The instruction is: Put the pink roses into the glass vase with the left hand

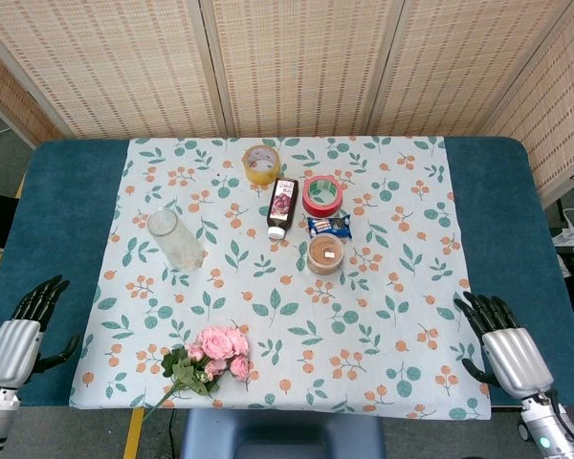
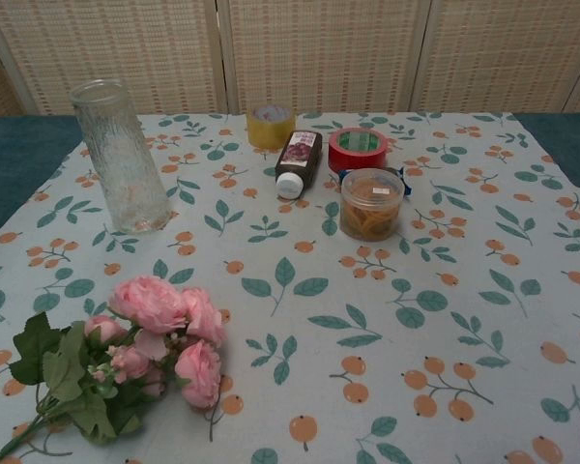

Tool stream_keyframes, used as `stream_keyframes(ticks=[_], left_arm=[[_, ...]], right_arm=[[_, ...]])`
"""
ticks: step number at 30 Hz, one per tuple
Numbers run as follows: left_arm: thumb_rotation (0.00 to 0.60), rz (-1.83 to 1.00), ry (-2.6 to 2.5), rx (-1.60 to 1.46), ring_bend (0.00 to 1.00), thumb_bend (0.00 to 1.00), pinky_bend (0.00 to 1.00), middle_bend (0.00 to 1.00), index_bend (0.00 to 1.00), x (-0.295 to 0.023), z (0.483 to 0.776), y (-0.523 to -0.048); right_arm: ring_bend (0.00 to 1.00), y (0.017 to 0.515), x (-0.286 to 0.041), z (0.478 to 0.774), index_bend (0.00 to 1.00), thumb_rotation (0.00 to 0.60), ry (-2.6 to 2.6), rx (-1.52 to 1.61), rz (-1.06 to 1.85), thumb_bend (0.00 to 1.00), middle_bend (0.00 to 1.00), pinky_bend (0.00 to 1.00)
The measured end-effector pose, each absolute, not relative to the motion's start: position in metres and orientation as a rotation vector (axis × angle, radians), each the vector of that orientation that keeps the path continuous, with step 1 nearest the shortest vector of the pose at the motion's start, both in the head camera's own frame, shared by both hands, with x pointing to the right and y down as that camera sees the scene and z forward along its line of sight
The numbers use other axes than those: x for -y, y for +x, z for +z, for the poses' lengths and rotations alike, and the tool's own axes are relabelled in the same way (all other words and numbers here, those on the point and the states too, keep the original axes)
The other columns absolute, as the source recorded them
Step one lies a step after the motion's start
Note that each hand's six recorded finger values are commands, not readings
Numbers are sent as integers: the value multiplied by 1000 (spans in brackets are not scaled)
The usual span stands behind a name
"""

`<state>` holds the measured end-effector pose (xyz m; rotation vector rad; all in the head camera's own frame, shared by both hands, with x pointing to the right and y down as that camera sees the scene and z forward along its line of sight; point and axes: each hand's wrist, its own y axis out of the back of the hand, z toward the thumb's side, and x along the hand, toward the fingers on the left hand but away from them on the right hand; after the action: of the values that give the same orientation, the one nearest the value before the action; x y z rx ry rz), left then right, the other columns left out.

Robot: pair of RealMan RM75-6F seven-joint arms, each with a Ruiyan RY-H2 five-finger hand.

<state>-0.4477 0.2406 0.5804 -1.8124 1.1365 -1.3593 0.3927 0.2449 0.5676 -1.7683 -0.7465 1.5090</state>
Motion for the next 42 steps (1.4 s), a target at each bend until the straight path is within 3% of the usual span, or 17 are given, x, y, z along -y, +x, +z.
stream_keyframes(ticks=[6,17,26,42], left_arm=[[600,-1326,-1978,-1170,0,373,151,0,0,-250,583,-428],[600,-1359,-2450,-1118,0,368,141,0,0,-266,602,-349],[600,-1558,-2426,-960,0,373,117,0,0,-280,627,-335],[600,-1647,-2425,-841,0,365,101,0,0,-309,640,-305]], right_arm=[[0,392,-246,567,0,600,-1778,749,1506,182,0,0],[0,390,-247,559,0,600,-1804,765,1470,182,0,0],[0,389,-249,557,0,600,-1818,763,1455,182,0,0],[0,387,-249,557,0,600,-1833,754,1445,182,0,0]])
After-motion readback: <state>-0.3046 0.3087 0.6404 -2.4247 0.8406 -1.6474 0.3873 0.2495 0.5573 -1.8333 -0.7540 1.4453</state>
